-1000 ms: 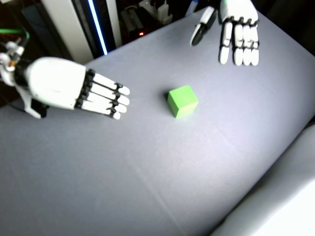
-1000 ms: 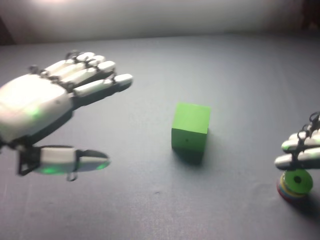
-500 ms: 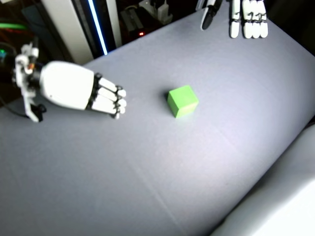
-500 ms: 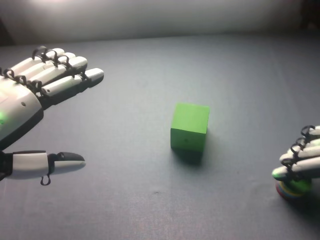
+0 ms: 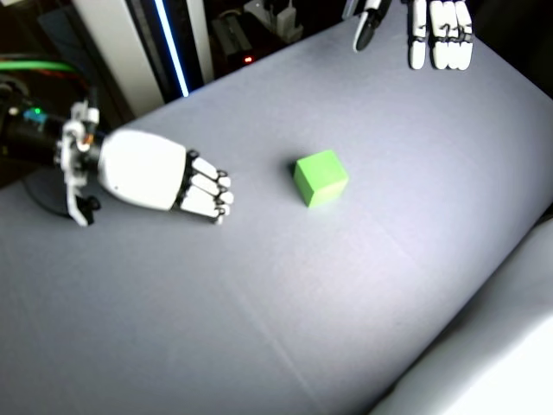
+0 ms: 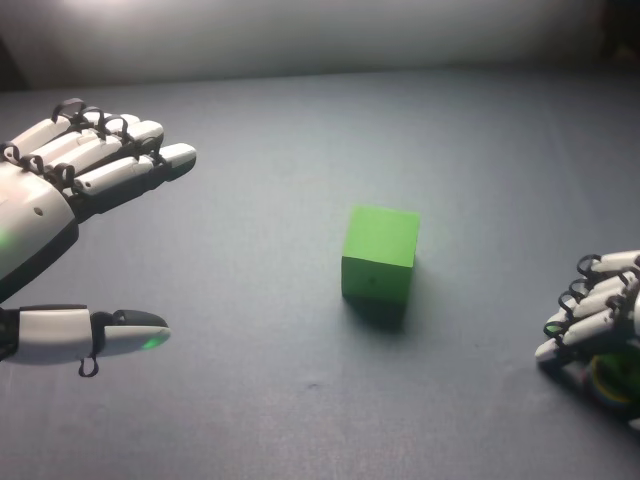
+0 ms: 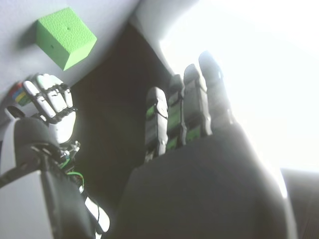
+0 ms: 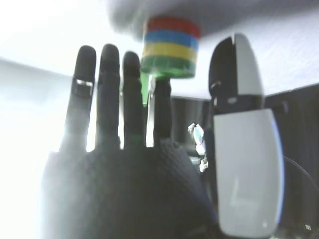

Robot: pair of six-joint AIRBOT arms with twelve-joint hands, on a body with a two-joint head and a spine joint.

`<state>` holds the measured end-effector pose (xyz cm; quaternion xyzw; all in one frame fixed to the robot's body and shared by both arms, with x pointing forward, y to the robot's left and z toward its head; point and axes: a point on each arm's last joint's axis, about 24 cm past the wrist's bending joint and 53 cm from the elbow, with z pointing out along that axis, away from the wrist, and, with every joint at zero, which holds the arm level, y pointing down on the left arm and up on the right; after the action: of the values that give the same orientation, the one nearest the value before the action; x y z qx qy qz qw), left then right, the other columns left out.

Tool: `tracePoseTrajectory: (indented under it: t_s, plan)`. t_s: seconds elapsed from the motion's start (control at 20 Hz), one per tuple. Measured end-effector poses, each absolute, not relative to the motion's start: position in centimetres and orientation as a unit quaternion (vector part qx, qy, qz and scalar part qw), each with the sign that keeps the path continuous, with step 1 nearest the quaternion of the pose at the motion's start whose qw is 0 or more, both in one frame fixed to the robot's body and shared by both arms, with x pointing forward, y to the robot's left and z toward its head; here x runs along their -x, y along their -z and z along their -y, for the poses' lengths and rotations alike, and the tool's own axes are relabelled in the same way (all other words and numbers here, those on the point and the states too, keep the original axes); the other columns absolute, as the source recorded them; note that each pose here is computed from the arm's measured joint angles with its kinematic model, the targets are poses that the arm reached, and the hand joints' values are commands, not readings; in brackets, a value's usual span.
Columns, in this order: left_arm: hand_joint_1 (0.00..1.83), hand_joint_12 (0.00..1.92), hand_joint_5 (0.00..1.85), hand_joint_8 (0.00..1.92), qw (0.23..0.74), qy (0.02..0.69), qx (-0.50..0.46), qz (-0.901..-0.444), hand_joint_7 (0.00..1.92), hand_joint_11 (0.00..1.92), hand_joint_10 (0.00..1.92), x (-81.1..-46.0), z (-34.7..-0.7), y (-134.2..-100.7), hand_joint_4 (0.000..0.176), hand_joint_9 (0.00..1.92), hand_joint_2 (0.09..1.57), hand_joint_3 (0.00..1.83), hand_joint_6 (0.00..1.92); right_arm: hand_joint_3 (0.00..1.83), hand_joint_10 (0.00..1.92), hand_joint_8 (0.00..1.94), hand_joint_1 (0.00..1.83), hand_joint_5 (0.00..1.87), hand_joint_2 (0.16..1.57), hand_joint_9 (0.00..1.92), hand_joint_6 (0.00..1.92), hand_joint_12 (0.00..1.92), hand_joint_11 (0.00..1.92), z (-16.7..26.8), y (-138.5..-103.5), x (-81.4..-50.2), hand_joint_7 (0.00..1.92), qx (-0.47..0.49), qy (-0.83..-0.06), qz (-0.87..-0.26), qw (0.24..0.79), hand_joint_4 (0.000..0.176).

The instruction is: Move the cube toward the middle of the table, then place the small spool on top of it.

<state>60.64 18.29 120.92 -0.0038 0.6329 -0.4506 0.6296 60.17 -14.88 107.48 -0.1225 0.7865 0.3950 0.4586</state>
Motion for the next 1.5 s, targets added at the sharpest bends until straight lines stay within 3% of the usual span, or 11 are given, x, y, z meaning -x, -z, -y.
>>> tracePoseTrajectory:
  t_s: [0.05,0.3,0.35,0.5,0.55,0.6,0.65,0.75,0.95,1.05,1.5]
  plan:
    - [0.66,0.4,0.21,0.0,0.63,0.451,0.004,-0.632,0.14,0.0,0.0,-60.6,-18.2,-121.0,0.092,0.11,0.92,0.0,0.0,0.0,0.05,0.01,1.12,0.79,0.99,0.87,0.0,1.05,0.47,14.7,-107.6,-60.3,0.84,0.122,-0.398,-0.784,0.46,0.012]
    - [0.66,0.4,0.22,0.0,0.631,0.452,0.004,-0.631,0.15,0.0,0.0,-60.6,-18.3,-121.0,0.085,0.12,0.93,0.0,0.0,0.0,0.03,0.0,1.14,0.8,1.02,0.88,0.0,1.12,0.43,14.4,-107.7,-60.7,0.86,0.121,-0.401,-0.78,0.465,0.023]
    - [0.68,0.41,0.23,0.01,0.631,0.452,0.004,-0.631,0.16,0.0,0.0,-60.6,-18.3,-121.0,0.076,0.13,0.93,0.0,0.01,0.0,0.03,0.0,1.15,0.8,1.02,0.88,0.0,1.15,0.44,14.4,-107.7,-60.7,0.87,0.121,-0.401,-0.78,0.465,0.015]
    - [0.68,0.46,0.24,0.01,0.628,0.45,0.004,-0.634,0.18,0.0,0.01,-60.5,-18.3,-120.7,0.085,0.15,0.93,0.0,0.0,0.0,0.13,0.04,1.16,0.87,1.01,1.04,0.01,1.4,0.52,14.5,-107.9,-61.0,1.0,0.121,-0.399,-0.779,0.468,0.0]
    - [0.68,0.45,0.24,0.01,0.628,0.45,0.004,-0.634,0.18,0.0,0.0,-60.5,-18.3,-120.7,0.077,0.14,0.93,0.0,0.0,0.01,0.29,0.78,1.31,0.9,1.07,1.01,0.01,1.5,0.49,14.5,-107.9,-61.0,1.0,0.122,-0.398,-0.779,0.468,0.0]
    - [0.67,0.45,0.24,0.0,0.629,0.451,0.004,-0.634,0.18,0.0,0.0,-60.5,-18.3,-120.8,0.08,0.14,0.93,0.0,0.0,0.0,0.77,1.01,1.34,0.92,1.1,0.86,0.01,1.58,0.49,14.4,-108.0,-61.1,0.95,0.122,-0.399,-0.778,0.469,0.0]
    - [0.66,0.45,0.24,0.01,0.628,0.45,0.004,-0.635,0.18,0.0,0.0,-60.5,-18.3,-120.7,0.081,0.14,0.93,0.0,0.0,0.03,1.0,1.15,1.27,0.93,1.11,0.83,0.67,1.58,0.57,14.3,-108.1,-61.1,0.99,0.124,-0.399,-0.777,0.47,0.0]
    - [0.66,0.4,0.23,0.0,0.628,0.45,0.004,-0.635,0.18,0.0,0.01,-60.5,-18.3,-120.7,0.093,0.14,0.93,0.0,0.0,0.0,1.18,1.32,1.24,0.87,1.16,0.8,0.92,1.64,0.57,14.4,-108.1,-61.2,0.92,0.125,-0.397,-0.776,0.473,0.0]
    - [0.66,0.37,0.24,0.0,0.628,0.45,0.004,-0.635,0.2,0.0,0.0,-60.5,-18.3,-120.6,0.08,0.13,0.93,0.0,0.0,0.0,1.34,1.32,1.24,0.89,1.16,0.83,0.91,1.69,0.68,14.3,-108.2,-61.3,0.91,0.13,-0.393,-0.776,0.476,0.0]
    - [0.68,0.35,0.23,0.0,0.627,0.449,0.005,-0.637,0.19,0.0,0.0,-60.5,-18.4,-120.5,0.085,0.13,0.92,0.0,0.0,0.0,1.41,1.37,1.23,0.87,1.17,0.78,0.95,1.74,0.55,14.3,-108.2,-61.3,0.88,0.132,-0.392,-0.775,0.478,0.0]
    - [0.74,0.32,0.26,0.0,0.622,0.448,0.005,-0.642,0.19,0.0,0.0,-60.4,-18.3,-120.1,0.109,0.13,0.89,0.0,0.0,0.0,1.17,1.01,1.23,0.97,1.11,0.89,0.96,1.52,0.76,14.0,-108.8,-62.0,1.03,0.144,-0.379,-0.773,0.488,0.007]
